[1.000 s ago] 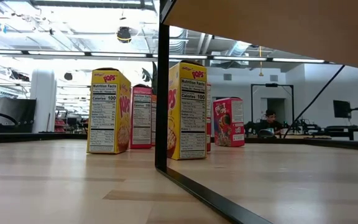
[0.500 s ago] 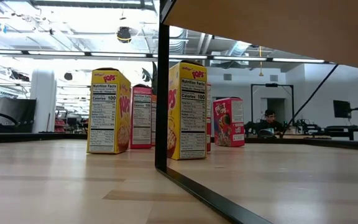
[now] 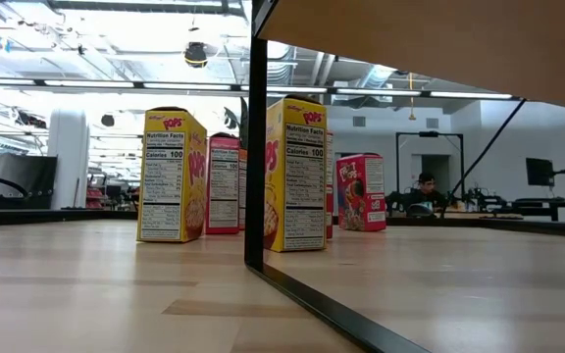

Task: Stack cereal on shelf
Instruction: Put the bottom orange cereal box on the shelf aligned with the other orange cereal box

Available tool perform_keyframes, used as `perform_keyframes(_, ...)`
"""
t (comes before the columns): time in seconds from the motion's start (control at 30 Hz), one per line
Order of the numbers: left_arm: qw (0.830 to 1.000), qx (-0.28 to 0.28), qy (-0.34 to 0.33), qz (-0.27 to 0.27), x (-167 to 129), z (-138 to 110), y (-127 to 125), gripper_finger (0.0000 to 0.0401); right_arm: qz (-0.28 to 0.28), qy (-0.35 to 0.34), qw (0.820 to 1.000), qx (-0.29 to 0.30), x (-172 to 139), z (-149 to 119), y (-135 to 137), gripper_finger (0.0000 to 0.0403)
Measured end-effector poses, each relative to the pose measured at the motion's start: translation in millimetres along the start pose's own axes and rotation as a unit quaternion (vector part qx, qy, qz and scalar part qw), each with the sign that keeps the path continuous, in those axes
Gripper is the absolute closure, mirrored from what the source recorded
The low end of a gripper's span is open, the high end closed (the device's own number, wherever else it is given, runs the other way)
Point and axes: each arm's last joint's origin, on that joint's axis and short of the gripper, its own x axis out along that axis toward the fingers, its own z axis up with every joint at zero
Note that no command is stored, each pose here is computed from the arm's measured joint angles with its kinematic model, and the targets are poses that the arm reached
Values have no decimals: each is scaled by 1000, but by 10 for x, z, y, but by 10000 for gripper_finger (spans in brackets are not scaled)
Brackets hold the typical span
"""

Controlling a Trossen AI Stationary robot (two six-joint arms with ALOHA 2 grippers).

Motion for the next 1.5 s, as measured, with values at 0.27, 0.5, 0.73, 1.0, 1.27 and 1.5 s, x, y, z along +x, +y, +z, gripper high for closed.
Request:
perform_keyframes(0.27,1000,-3,0,0,0,1,0,401,2,-1,1000,4,-10,-19,27,378)
perform_keyframes(0.5,1000,-8,2,1,0,-5,1,401,11,6,1000,12,0,-26,34,391)
perform_keyframes(0.73,1000,-14,10,2,-1,-22,6,401,9,12,1000,17,26,-41,49,383)
perform_keyframes(1.0,1000,-13,10,3,-1,-24,6,401,8,12,999,33,27,-39,46,389)
perform_keyframes(1.27,1000,-11,12,3,0,-29,6,401,8,13,998,63,28,-40,46,388)
perform_keyframes(1.5,1000,-6,18,3,-5,-44,4,401,8,13,997,78,28,-40,46,389)
